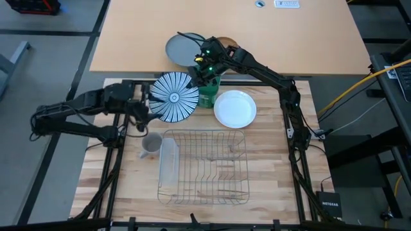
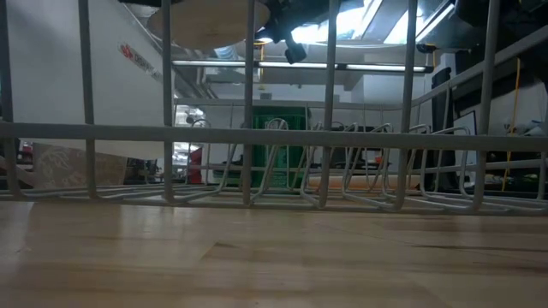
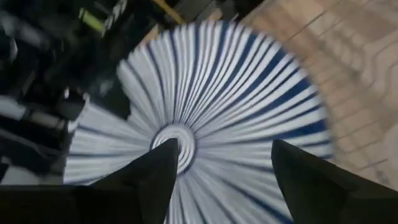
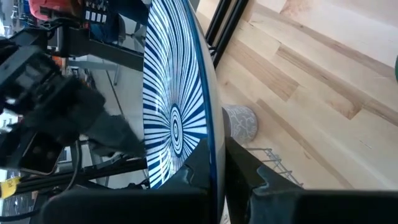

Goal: Sort dishes
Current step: Put the blue plate in the dish rack

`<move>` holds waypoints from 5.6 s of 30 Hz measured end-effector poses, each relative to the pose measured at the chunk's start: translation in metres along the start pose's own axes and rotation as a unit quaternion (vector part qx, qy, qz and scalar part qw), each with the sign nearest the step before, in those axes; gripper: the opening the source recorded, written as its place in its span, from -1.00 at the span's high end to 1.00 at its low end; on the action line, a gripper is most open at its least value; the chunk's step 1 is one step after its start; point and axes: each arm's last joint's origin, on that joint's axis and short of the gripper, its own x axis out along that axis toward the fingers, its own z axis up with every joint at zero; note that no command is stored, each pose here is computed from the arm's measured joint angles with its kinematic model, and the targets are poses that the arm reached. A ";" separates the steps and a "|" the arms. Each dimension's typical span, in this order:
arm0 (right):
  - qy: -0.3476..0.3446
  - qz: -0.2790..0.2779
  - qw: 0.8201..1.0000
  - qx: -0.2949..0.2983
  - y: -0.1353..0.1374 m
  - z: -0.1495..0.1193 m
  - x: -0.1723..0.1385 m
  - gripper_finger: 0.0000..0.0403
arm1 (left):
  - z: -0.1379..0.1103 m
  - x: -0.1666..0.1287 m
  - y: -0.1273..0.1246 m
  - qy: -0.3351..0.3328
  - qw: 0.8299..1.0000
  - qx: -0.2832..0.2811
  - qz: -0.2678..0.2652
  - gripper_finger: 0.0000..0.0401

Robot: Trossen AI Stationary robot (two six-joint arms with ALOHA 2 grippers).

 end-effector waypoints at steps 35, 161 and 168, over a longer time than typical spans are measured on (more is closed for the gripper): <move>0.041 0.022 0.999 0.009 0.000 -0.004 0.000 0.91 | 0.012 0.030 -0.056 0.163 0.946 0.258 0.112 0.32; -0.049 -0.305 0.792 -0.526 -0.057 0.049 -0.067 0.43 | 0.113 0.036 -0.138 -0.200 0.702 -0.674 0.110 0.96; -0.057 -0.355 0.759 -0.543 -0.049 0.045 -0.080 0.43 | 0.139 0.046 -0.161 -0.199 0.666 -0.710 0.113 0.96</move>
